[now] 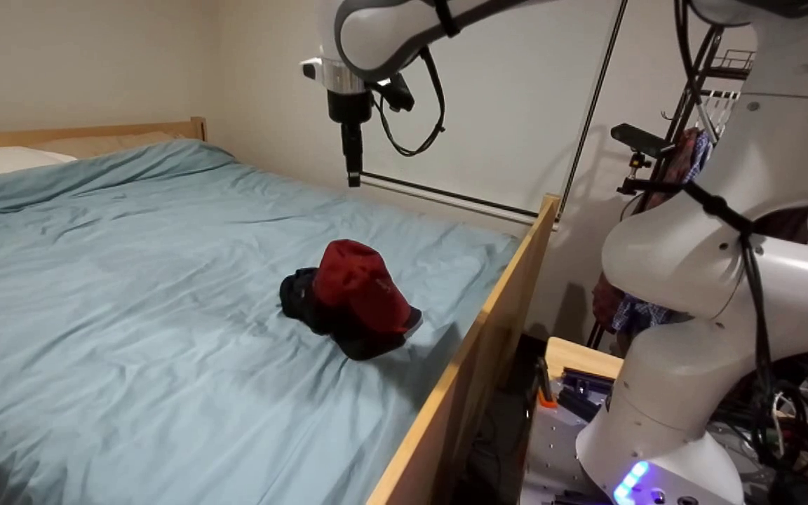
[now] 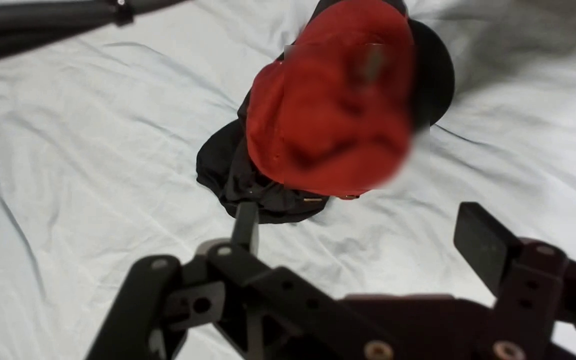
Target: Put the left and right caps on the middle cap one at a time
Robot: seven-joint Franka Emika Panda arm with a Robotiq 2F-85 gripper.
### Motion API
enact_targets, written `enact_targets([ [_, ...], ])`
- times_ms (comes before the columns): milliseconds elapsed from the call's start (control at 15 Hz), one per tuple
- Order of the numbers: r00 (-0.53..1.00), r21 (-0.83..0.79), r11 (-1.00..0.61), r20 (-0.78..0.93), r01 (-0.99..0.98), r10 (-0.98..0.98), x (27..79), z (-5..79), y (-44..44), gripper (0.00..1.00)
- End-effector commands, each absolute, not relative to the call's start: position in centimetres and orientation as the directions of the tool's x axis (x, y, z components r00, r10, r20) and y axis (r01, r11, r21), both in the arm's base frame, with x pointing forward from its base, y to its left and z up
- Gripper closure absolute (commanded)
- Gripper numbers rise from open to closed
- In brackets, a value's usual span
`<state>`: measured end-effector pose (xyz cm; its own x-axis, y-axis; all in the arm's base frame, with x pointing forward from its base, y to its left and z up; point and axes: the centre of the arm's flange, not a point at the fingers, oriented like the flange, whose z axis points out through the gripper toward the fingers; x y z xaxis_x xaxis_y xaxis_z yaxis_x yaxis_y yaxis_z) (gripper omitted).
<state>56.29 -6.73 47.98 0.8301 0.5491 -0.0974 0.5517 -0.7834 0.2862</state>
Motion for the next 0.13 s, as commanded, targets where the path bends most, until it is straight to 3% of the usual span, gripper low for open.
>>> enact_targets([
  [0,0.830,0.286,-0.783,-0.098,0.552,0.549,56.27,47.91,-6.72,0.00],
  [67,0.829,0.283,-0.783,-0.102,0.554,0.550,56.20,47.68,-6.67,0.00],
])
